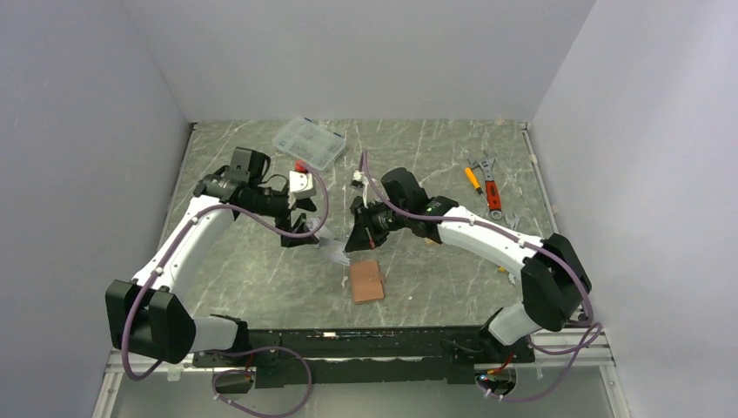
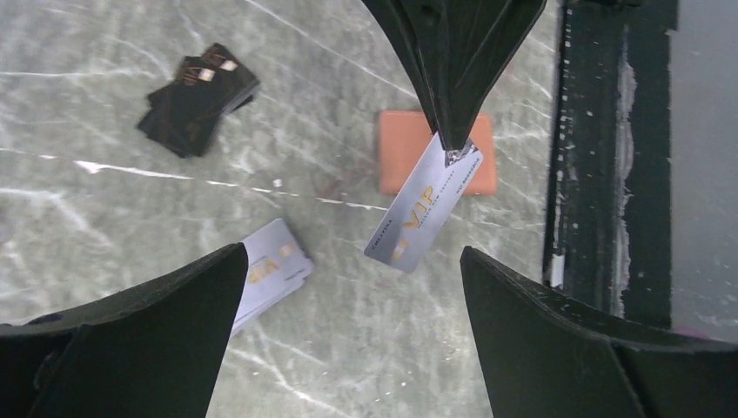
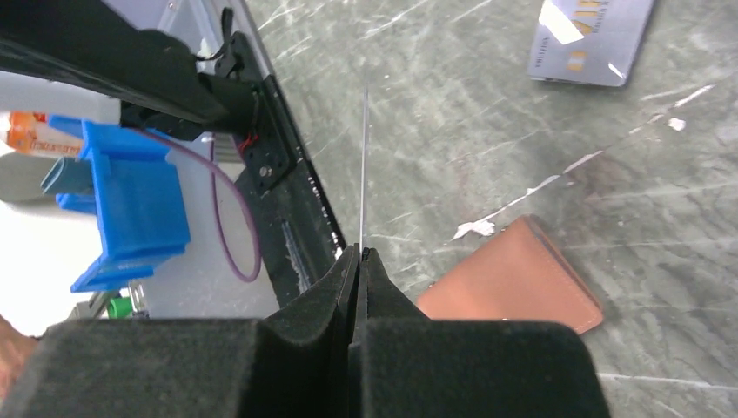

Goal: Put the credit cards into the card holder
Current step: Pick up the credit card from the center of the board.

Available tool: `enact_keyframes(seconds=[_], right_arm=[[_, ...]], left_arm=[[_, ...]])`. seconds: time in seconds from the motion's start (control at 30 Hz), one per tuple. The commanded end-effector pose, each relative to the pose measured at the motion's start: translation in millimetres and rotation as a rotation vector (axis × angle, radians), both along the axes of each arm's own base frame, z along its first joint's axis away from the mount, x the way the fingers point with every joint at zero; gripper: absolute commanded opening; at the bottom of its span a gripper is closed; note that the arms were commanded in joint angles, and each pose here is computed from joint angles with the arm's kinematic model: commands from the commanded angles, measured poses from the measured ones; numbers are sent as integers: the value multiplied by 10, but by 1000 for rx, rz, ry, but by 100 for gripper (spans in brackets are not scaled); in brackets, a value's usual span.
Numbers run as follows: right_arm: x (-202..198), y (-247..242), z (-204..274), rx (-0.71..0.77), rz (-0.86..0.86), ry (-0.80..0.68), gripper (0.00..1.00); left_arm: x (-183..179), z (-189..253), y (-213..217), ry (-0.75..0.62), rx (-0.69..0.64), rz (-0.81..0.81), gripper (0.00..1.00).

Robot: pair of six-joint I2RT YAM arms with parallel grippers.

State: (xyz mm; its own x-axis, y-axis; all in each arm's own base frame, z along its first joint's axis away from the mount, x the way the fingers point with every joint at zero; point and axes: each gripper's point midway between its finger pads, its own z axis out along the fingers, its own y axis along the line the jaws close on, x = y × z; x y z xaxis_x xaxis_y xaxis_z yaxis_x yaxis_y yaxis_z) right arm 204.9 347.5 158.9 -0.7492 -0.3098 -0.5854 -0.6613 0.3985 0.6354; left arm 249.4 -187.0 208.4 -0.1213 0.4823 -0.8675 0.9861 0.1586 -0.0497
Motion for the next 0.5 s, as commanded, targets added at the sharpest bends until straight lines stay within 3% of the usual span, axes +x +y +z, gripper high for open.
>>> enact_keyframes(seconds=[0.0,0.27,0.47], right_arm=[[-109,58,452,60,66,-113,0],[-165,151,821,82,96,-195,0],[-61,115,971,70,56,-272,0]], left_arm=[[-246,-2,-161,10,-61,-95,99],[-426,74,-307,57,-95,-174,98],[-544,161,-307,109,-107,-203,75]])
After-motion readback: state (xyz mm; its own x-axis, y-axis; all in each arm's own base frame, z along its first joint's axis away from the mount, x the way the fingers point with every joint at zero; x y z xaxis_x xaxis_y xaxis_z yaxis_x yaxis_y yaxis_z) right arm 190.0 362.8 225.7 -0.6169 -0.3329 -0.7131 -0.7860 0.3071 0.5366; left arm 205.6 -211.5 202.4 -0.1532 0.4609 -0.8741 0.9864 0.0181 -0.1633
